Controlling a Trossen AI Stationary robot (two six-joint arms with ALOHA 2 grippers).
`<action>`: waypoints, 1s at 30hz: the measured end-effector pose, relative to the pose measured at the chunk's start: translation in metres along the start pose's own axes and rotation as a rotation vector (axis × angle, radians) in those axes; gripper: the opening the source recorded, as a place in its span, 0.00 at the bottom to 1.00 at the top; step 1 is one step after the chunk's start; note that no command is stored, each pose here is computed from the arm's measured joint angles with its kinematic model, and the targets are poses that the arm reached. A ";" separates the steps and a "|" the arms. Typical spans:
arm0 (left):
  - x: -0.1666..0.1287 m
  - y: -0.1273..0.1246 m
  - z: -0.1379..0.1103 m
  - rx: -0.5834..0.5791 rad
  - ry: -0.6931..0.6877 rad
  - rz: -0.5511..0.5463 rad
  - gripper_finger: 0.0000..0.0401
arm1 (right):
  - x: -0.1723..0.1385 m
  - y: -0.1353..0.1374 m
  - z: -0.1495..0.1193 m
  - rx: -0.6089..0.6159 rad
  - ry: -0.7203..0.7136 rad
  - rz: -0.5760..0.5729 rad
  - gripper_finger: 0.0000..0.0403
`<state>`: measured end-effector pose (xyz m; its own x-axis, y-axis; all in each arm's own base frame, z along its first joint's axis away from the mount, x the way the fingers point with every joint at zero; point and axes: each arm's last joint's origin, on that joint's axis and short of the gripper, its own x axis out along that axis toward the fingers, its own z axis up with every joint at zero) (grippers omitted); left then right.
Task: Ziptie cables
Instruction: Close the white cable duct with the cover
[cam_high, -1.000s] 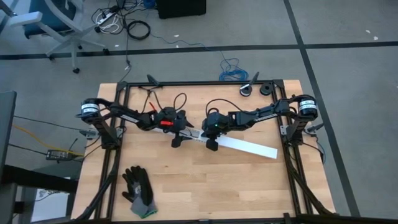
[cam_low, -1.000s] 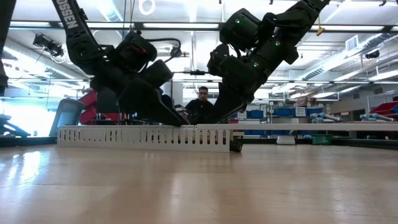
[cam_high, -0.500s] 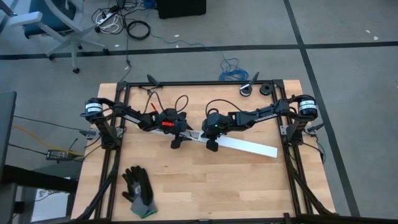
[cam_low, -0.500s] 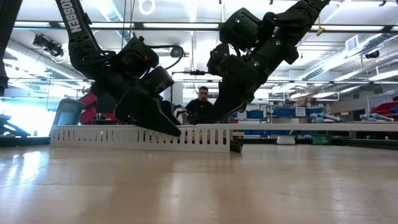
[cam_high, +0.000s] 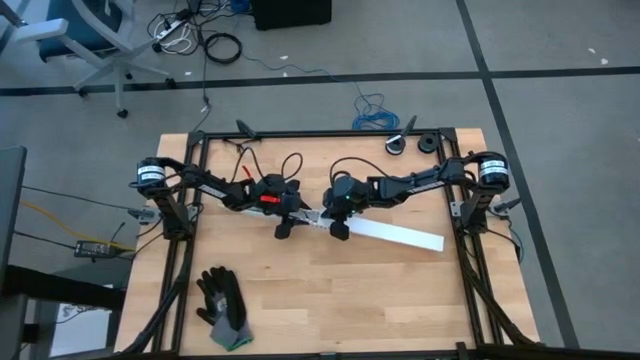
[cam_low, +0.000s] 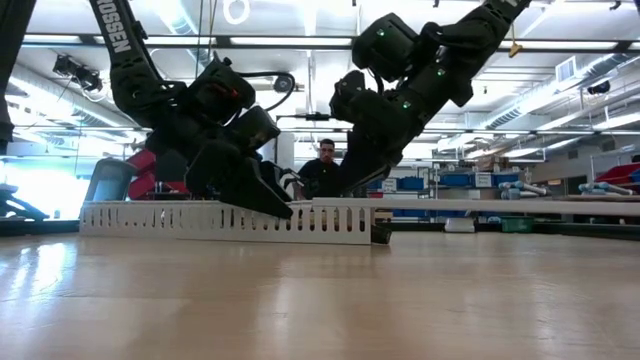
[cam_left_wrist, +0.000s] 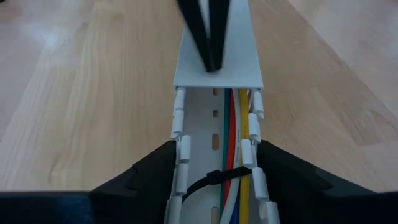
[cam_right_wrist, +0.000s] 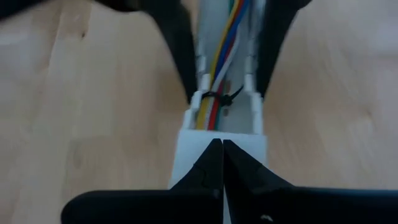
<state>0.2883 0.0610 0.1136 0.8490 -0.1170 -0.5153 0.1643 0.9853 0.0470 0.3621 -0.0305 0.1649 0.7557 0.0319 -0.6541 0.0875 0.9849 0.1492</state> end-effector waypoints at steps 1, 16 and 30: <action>0.000 0.000 0.000 0.000 0.000 0.001 0.56 | 0.003 -0.001 0.000 0.001 -0.011 -0.001 0.00; 0.000 0.000 0.000 -0.001 -0.001 0.004 0.56 | -0.014 0.008 0.042 -0.178 -0.173 -0.077 0.00; 0.000 0.000 0.001 0.000 -0.005 0.006 0.56 | -0.004 0.011 0.006 -0.016 0.148 -0.018 0.00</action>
<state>0.2887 0.0611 0.1141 0.8526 -0.1119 -0.5105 0.1593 0.9860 0.0498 0.3643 -0.0211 0.1734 0.6498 0.0381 -0.7592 0.0890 0.9881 0.1258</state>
